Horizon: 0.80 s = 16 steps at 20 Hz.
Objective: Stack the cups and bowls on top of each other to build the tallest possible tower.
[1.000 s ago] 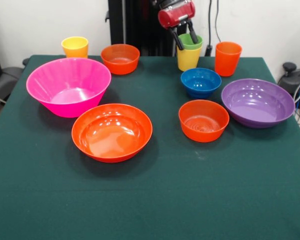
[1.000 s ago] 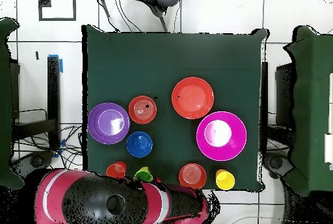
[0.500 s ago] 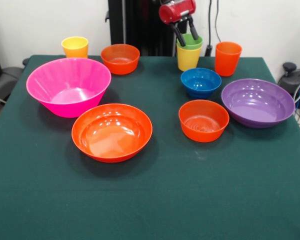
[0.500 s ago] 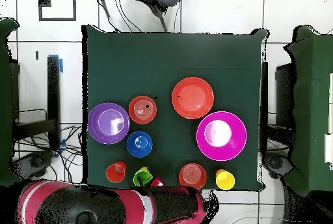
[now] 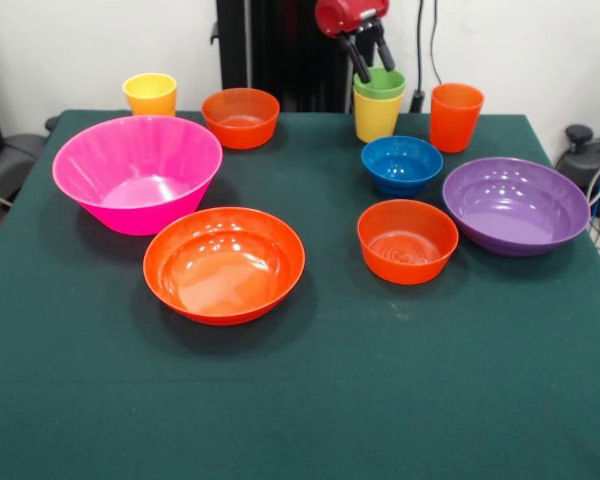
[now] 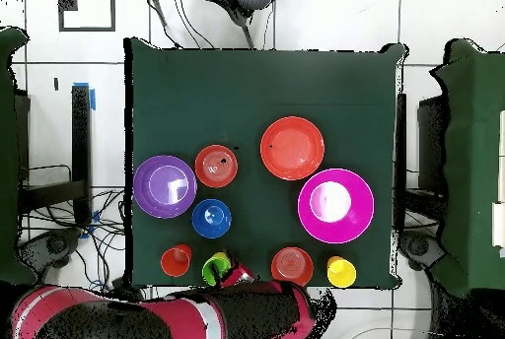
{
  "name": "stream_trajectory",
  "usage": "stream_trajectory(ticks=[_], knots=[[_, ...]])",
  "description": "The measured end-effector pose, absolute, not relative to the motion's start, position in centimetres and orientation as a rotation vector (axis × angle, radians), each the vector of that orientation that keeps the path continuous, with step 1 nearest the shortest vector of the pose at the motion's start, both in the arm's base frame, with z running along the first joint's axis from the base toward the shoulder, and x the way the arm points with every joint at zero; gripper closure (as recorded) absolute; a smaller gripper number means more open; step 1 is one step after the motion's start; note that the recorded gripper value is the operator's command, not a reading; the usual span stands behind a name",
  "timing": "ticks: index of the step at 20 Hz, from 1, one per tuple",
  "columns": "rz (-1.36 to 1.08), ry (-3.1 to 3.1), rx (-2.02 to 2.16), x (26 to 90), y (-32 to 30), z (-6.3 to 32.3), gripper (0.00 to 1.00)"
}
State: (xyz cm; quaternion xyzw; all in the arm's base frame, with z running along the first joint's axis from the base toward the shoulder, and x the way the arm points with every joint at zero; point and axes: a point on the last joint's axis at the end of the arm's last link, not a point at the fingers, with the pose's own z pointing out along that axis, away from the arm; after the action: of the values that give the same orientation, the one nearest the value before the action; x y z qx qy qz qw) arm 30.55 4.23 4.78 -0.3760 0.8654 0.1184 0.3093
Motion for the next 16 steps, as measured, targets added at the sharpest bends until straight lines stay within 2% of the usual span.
stream_trajectory(ticks=[9,16], knots=[[0.269,2.287,-1.017,31.3,3.5,4.9,0.0],[0.136,2.327,-0.986,32.2,2.5,4.4,0.0]])
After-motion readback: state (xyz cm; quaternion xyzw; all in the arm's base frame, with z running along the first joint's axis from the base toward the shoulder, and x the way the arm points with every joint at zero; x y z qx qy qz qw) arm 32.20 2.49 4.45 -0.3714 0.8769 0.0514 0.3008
